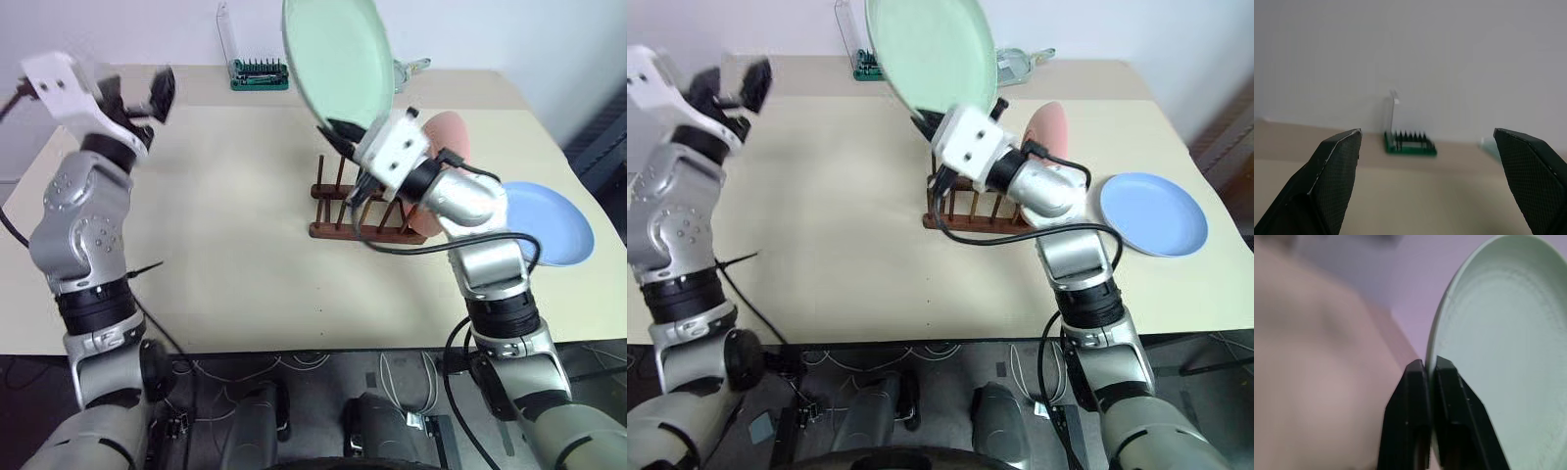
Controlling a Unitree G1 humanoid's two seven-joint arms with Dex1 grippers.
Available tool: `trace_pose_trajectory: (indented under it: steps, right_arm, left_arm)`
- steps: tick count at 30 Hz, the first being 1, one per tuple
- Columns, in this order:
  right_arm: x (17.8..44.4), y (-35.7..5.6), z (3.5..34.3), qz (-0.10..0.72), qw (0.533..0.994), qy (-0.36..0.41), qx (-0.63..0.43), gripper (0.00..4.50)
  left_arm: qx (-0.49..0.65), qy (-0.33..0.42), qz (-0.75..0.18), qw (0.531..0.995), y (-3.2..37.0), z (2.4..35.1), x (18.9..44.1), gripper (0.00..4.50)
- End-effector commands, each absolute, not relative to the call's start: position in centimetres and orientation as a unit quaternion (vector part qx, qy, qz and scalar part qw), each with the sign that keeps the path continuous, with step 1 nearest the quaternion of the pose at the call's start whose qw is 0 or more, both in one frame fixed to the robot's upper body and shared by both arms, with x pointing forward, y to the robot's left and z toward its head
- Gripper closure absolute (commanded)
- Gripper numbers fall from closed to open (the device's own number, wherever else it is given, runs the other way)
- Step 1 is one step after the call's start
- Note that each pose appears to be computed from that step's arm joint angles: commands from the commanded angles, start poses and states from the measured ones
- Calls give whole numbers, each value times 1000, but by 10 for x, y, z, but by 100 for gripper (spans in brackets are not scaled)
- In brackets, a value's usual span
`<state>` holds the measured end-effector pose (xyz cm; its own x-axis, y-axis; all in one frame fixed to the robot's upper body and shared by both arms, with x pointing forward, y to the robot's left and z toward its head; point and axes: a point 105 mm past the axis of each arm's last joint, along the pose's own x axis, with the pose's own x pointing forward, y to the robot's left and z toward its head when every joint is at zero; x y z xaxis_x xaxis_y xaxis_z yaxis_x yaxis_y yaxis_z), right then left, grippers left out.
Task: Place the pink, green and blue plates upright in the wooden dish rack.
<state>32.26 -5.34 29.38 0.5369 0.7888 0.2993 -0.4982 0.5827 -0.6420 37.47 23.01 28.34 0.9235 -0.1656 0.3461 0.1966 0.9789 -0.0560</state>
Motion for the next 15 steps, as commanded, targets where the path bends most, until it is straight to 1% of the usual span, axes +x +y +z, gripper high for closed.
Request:
trace_pose_trajectory:
  steps: [1,3,5,10,15]
  right_arm:
    - [300,-67,312,408,852,-296,-143,450]
    - [288,-70,308,436,854,-271,-86,450]
    - [279,-71,303,455,853,-251,-55,450]
    - [275,-78,296,457,862,-214,52,450]
    - [281,-90,288,437,874,-183,108,450]
  left_arm:
    - [13,-183,-176,967,204,283,364,6]
    - [40,-157,-250,955,183,262,354,6]
    - [50,-129,-297,945,170,243,346,6]
    - [62,-67,-410,907,144,204,321,6]
    - [72,-16,-469,880,136,177,304,6]
